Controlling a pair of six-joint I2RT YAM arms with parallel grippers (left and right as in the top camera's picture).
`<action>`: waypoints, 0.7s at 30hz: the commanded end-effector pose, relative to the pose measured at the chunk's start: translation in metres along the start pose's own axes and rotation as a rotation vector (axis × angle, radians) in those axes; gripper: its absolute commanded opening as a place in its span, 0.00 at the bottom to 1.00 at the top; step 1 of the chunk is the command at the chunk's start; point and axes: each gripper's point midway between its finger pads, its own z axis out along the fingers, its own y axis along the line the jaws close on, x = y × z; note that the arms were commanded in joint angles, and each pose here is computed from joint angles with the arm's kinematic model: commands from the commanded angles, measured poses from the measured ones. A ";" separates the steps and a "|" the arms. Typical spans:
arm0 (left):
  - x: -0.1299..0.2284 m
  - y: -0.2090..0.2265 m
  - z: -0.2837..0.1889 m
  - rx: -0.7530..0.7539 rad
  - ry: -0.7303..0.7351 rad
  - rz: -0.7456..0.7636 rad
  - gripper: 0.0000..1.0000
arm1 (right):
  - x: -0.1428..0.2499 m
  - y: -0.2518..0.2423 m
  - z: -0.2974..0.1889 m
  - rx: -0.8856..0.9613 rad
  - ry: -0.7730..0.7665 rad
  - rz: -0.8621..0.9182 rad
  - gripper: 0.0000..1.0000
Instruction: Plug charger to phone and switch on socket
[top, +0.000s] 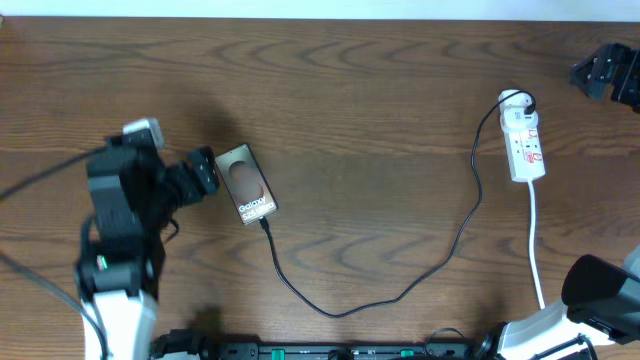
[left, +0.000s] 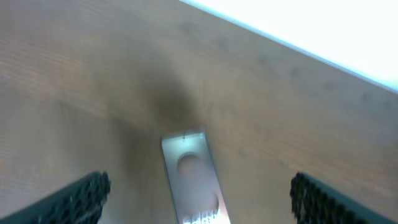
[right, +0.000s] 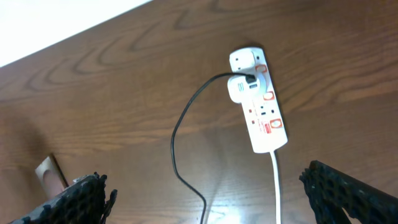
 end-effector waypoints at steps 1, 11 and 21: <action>0.005 0.001 -0.017 0.031 -0.171 0.046 0.95 | 0.000 -0.001 0.000 -0.001 0.001 0.014 0.99; 0.001 -0.007 -0.058 0.136 -0.636 0.227 0.95 | 0.000 -0.001 0.000 -0.001 0.001 0.014 0.99; 0.016 0.008 -0.066 0.122 -0.838 0.282 0.95 | 0.000 -0.001 0.000 -0.001 0.001 0.014 0.99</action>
